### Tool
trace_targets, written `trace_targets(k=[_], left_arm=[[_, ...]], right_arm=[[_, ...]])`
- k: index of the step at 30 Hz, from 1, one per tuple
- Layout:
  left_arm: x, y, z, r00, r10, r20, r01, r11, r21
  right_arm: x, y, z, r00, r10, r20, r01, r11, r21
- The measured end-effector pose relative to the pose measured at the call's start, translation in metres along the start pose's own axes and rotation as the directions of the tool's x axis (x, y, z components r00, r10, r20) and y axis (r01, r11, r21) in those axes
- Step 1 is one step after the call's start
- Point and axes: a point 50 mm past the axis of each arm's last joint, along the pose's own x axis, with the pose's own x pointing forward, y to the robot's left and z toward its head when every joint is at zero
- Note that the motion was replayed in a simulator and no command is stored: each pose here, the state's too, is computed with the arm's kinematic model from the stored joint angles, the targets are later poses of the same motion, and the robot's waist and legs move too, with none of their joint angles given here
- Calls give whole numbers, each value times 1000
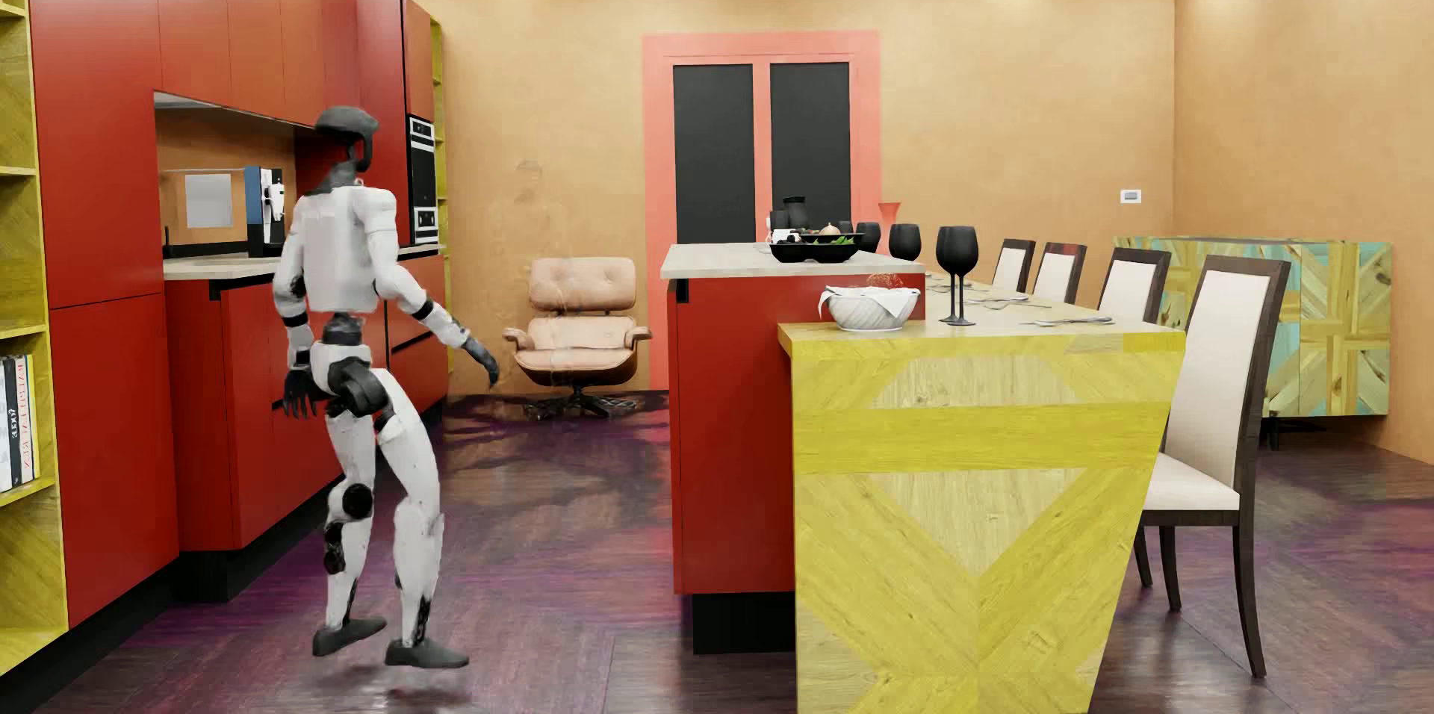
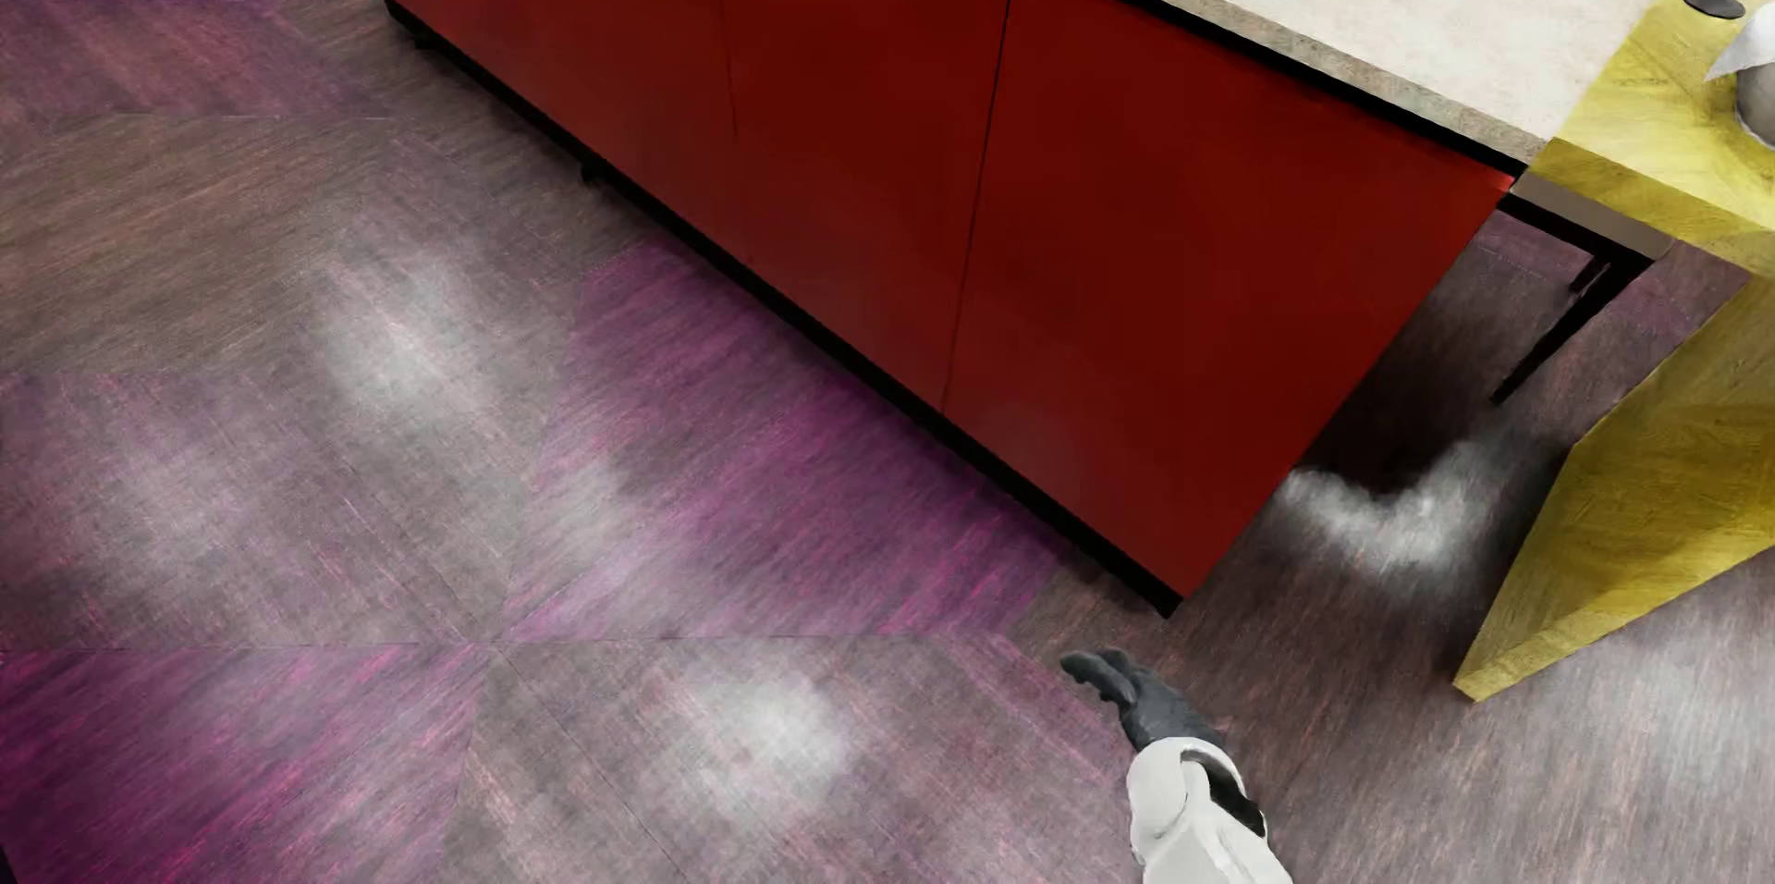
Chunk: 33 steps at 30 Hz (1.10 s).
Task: Move towards the leather armchair
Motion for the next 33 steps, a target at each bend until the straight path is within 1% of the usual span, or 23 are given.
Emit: trace_targets(k=[1, 2, 4, 5, 7, 8, 10, 11, 12, 14, 16, 18, 19, 21, 23, 25, 28, 30, 31, 33], left_arm=[[-1, -7, 9, 1000, -9, 28, 9, 1000, -10], [-2, -13, 20, 998, -17, 62, 17, 1000, -5], [-3, -22, 50, 988, -39, 152, 36, 999, 20], [-4, -24, 66, 978, -49, 204, 42, 998, 37], [-8, -24, 81, 948, -48, 314, 21, 996, 89], [-9, -22, 88, 933, -36, 359, -1, 995, 103], [-9, -14, 93, 921, -3, 390, -31, 996, 80], [-8, -11, 92, 925, 8, 380, -35, 997, 64], [-7, -8, 90, 930, 9, 366, -34, 998, 61], [-3, -5, 87, 941, 3, 340, -40, 994, 103], [0, -1, 82, 949, 21, 314, -69, 987, 145], [2, -1, 87, 955, 24, 294, -71, 986, 149], [2, -2, 88, 959, 5, 282, -48, 988, 145], [2, -6, 89, 961, -34, 276, -10, 988, 157], [0, -9, 96, 949, -48, 313, -15, 981, 196], [-3, -11, 106, 935, -60, 348, -14, 978, 208], [-7, -12, 112, 923, -94, 372, 17, 979, 203], [-9, -10, 108, 922, -81, 378, 17, 985, 169], [-10, -9, 103, 925, -64, 373, 8, 989, 148], [-10, -8, 88, 939, -34, 343, -9, 992, 123]], right_arm=[[-3, 20, -9, 997, 60, -58, -63, 996, -56], [-7, 40, -22, 981, 126, -147, -138, 988, -73], [-24, 73, -61, 902, 277, -332, -311, 949, -52], [-35, 83, -80, 858, 329, -395, -383, 922, -65], [-56, 93, -114, 804, 369, -466, -462, 882, -98], [-66, 98, -127, 786, 378, -490, -469, 880, -73], [-81, 98, -147, 759, 363, -540, -421, 907, 17], [-83, 94, -153, 761, 329, -559, -379, 925, 29], [-82, 90, -156, 774, 283, -566, -335, 942, 13], [-72, 82, -148, 820, 206, -534, -268, 962, -41], [-56, 70, -130, 879, 153, -452, -211, 974, -80], [-43, 64, -104, 927, 105, -360, -132, 990, -50], [-38, 63, -91, 944, 103, -315, -116, 993, -22], [-31, 63, -68, 964, 136, -228, -139, 990, 1], [-27, 61, -55, 978, 126, -166, -135, 990, -43], [-27, 60, -53, 985, 90, -150, -107, 988, -113], [-29, 61, -64, 977, 75, -199, -100, 988, -119], [-28, 55, -65, 980, 23, -198, -48, 992, -120], [-26, 51, -61, 983, -21, -182, 1, 994, -113], [-20, 41, -46, 984, -110, -141, 102, 993, -63]])
